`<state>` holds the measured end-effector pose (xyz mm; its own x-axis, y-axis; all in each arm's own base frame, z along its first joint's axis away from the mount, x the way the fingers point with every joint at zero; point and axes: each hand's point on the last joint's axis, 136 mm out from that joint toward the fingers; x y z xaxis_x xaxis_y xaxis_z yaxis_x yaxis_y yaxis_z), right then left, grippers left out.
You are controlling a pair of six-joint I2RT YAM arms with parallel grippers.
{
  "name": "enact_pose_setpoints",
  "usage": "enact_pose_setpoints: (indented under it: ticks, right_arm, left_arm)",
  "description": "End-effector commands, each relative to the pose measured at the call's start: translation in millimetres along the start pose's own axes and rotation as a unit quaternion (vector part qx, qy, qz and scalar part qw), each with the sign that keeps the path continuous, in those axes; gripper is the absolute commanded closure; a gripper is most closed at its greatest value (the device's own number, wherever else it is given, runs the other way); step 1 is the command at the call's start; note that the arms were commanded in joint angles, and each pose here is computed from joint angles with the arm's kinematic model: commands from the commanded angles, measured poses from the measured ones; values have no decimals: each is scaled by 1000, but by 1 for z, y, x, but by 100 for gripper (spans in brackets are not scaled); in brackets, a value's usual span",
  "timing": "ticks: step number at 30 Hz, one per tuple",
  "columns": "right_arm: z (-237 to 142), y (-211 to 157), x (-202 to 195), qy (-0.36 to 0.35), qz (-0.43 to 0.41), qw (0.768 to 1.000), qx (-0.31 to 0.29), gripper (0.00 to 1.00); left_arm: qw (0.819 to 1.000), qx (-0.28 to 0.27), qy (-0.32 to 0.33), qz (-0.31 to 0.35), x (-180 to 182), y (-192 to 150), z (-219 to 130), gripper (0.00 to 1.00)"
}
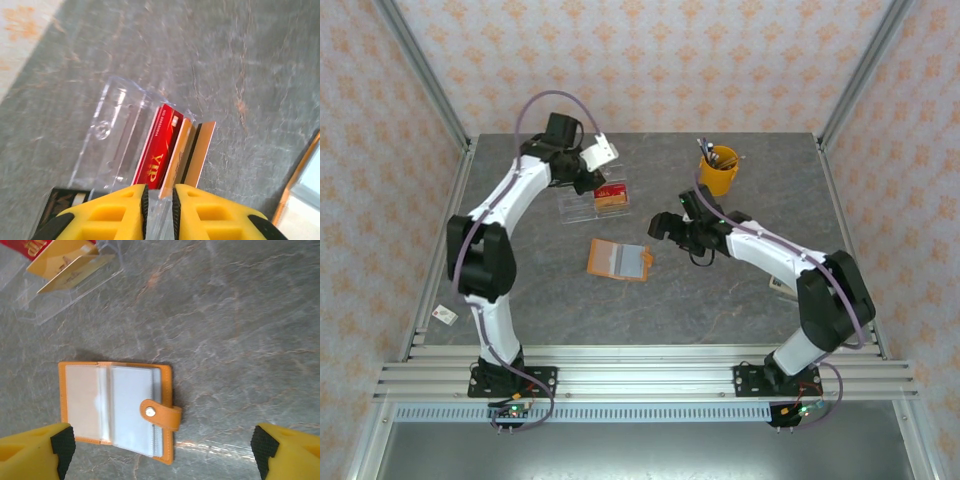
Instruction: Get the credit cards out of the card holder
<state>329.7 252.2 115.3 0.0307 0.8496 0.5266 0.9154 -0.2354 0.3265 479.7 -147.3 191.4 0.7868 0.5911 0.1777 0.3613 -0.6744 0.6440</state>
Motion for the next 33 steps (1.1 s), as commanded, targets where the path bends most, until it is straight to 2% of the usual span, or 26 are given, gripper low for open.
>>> enact_pose_setpoints:
  ticks: [1,5,8,12,14,16,18,19,23,24,26,29,31,33]
  right_arm:
    - [5,-9,16,-20,-44,999,5,11]
    - [22,-32,34,-29,-71,997,25,20]
    - [37,-52,49,-30,-85,995,46,27]
    - [59,-73,65,-34,-97,992,76,35]
    - [69,-81,69,-40,-102,990,89,36]
    - [78,-86,72,-44,-106,989,97,38]
    - [85,-87,70,-53,-105,988,103,39]
    - [88,-86,67,-63,-106,987,101,40]
    - [92,-80,51,-108,-115,983,89,40]
    - [92,-78,46,-118,-116,982,87,40]
    - [92,-74,40,-130,-112,981,85,40]
    - [90,-69,29,-147,-107,980,82,40]
    - [90,-64,24,-155,-106,979,79,40]
    - [90,-59,20,-160,-101,979,77,40]
  left_arm:
    - [991,-86,46,-92,15,28,-36,76]
    - [970,-105,96,-195,15,17,-61,73]
    - [944,-120,132,-276,11,1,-79,69]
    - [894,-117,204,-383,8,-36,-108,57]
    - [875,-104,227,-415,1,-54,-120,53]
    - [846,-93,264,-453,-2,-74,-136,43]
    - [811,-73,299,-497,-7,-96,-151,26]
    - [804,-62,305,-507,-11,-102,-155,22]
    - [797,-47,286,-530,-26,-114,-152,11]
    - [800,-50,269,-534,-31,-112,-147,10]
    - [801,-54,239,-546,-40,-111,-138,0]
    - [768,-30,246,-590,-44,-126,-135,0]
    - [767,-16,231,-599,-48,-126,-132,0]
    - [774,-15,200,-600,-56,-121,-125,0]
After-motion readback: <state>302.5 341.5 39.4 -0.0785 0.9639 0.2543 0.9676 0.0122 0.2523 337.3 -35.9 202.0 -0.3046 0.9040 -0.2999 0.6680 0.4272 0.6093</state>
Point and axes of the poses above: each hand's point on the last joint's axis, 136 mm out from that joint toward the fingers, its own z axis out along the fingers, its own x axis along the line the jaws close on, y = z × x, and after that the axes turned 1 degree about -z, right-handed
